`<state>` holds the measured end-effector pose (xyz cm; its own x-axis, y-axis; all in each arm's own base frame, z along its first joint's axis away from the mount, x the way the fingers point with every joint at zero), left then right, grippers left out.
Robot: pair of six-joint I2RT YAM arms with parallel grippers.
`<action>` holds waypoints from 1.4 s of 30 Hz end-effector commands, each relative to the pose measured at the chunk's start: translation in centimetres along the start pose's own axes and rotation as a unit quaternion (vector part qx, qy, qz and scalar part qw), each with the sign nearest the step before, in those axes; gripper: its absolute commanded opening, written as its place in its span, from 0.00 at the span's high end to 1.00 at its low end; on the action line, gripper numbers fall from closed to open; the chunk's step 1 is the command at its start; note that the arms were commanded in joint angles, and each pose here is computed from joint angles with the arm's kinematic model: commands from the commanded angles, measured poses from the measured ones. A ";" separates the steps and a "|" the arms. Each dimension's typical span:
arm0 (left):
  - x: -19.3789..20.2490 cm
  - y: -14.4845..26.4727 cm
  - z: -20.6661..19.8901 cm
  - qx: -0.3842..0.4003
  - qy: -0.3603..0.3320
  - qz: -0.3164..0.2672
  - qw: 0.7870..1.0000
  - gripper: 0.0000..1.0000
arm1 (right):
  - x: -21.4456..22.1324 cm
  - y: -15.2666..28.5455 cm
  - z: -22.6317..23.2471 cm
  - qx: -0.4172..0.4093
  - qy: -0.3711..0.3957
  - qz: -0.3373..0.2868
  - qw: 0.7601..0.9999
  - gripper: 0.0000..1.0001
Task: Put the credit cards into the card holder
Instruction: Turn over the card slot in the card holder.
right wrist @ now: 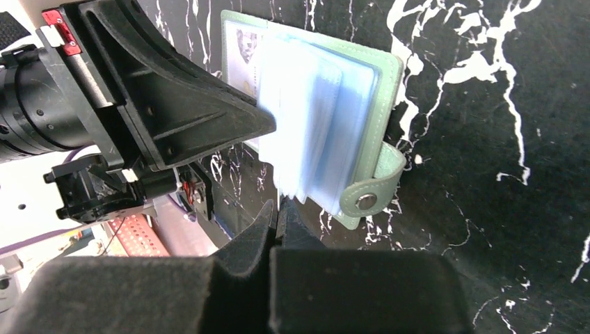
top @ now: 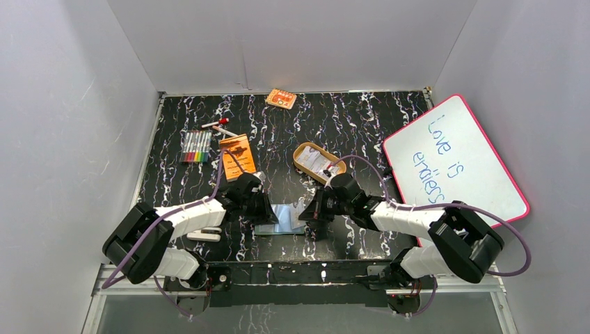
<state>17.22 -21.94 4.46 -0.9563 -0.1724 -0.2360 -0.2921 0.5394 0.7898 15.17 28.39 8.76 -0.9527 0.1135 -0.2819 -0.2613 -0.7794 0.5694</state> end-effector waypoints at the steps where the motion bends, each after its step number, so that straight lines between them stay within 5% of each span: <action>1: 0.5 0.2 1.2 -0.027 0.008 -0.002 1.000 1.00 | 0.1 0.3 -0.5 0.002 0.001 -0.002 1.000 1.00; 24: 0.4 0.6 0.7 -0.014 0.011 -0.007 1.000 1.00 | 0.7 -1.7 0.3 -0.041 -0.024 0.044 0.998 1.00; 27: 0.2 0.9 0.3 -0.009 0.010 -0.011 1.000 0.91 | 0.5 -1.9 0.7 -0.049 -0.022 0.044 0.998 1.00; 35: -0.8 2.8 -0.9 -0.001 0.003 -0.038 0.999 0.49 | 0.1 -2.3 1.6 -0.067 -0.013 0.050 0.996 1.00; 42: -1.6 4.3 -1.3 -0.011 -0.003 -0.062 0.998 0.40 | -0.2 -3.0 2.9 -0.087 -0.002 0.058 0.994 1.00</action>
<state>17.12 -20.73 7.40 -0.9271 -0.2314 -0.2948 -0.3739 0.5162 0.7705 14.61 30.46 6.87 -0.9859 0.0362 -0.1636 -0.1205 -0.8314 0.5424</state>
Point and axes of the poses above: each gripper's point midway between its finger pads, its own y axis back along the fingers, its own z axis along the line the jaws close on, x = y × z, the point moved 3 cm from there along y, back along the fingers, and after that the axes turned 2 degrees about y, right-handed, at the moved point
